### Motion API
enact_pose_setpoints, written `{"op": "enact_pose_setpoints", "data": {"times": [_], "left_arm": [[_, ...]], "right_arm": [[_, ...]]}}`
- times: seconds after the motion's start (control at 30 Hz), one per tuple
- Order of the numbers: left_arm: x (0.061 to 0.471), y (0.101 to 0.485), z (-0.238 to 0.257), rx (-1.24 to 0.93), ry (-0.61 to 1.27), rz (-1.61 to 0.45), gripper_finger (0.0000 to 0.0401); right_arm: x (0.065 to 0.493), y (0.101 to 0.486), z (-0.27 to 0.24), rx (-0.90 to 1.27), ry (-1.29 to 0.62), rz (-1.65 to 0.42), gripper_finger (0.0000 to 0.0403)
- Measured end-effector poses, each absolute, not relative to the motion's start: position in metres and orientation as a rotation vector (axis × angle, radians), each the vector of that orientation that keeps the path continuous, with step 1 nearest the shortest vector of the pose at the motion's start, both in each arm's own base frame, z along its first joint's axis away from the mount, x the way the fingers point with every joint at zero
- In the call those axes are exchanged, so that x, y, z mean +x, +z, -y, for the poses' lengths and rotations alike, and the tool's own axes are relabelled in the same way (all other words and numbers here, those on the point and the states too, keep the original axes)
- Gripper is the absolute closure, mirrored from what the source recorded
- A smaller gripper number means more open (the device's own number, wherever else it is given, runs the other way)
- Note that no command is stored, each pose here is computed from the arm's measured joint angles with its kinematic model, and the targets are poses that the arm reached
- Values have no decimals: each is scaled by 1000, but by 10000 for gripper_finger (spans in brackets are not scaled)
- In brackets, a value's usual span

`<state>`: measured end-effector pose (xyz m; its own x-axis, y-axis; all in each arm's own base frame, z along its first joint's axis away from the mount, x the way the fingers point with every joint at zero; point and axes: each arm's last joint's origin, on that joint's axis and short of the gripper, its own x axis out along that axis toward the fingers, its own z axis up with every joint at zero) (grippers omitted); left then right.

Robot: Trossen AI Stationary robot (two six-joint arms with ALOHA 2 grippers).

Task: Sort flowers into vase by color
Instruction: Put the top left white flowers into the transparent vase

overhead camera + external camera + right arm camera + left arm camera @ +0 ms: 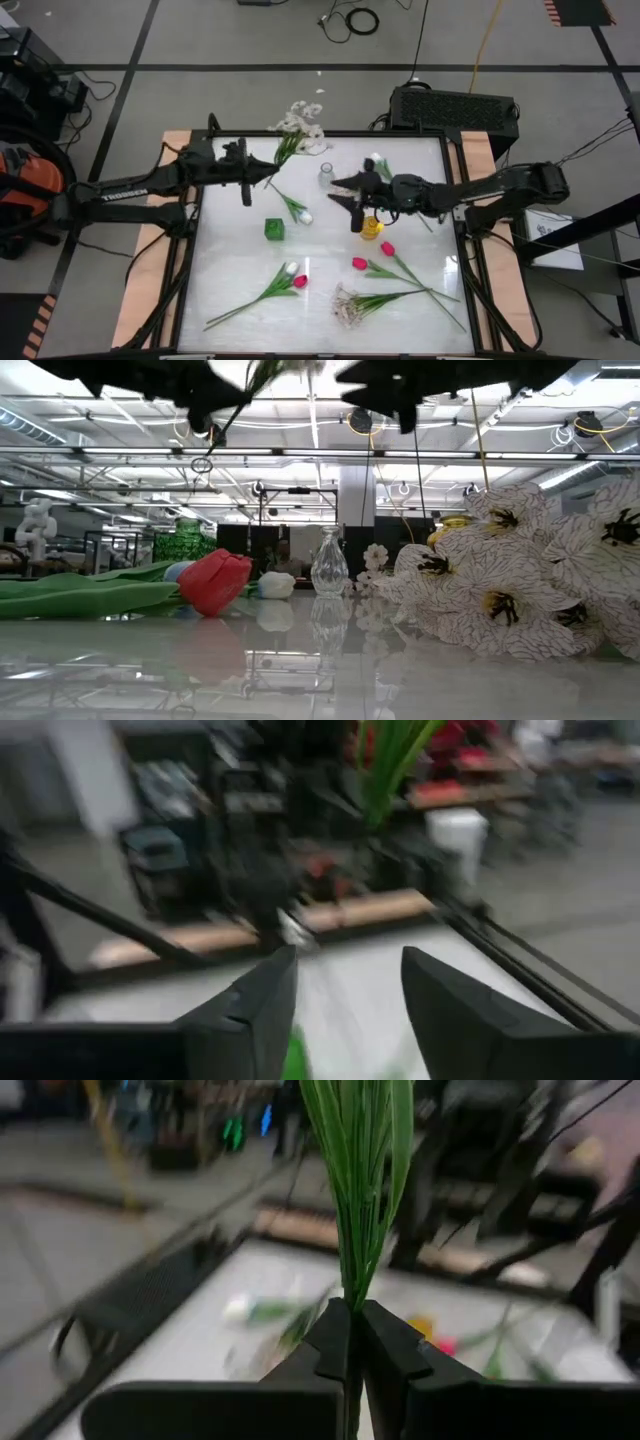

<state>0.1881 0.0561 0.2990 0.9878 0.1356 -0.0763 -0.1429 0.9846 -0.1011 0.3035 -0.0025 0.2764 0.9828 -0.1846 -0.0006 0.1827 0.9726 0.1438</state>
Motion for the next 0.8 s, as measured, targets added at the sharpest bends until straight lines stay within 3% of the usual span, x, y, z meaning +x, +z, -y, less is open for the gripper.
{"op": "enact_pose_setpoints", "data": {"times": [0.37, 0.8], "left_arm": [[215, 295, -44, -38, 47, -7, 386], [218, 291, -45, -16, 48, -28, 386]], "right_arm": [[352, 304, 40, 76, -84, 132, 138], [388, 323, 53, 40, -3, 128, 142]]}}
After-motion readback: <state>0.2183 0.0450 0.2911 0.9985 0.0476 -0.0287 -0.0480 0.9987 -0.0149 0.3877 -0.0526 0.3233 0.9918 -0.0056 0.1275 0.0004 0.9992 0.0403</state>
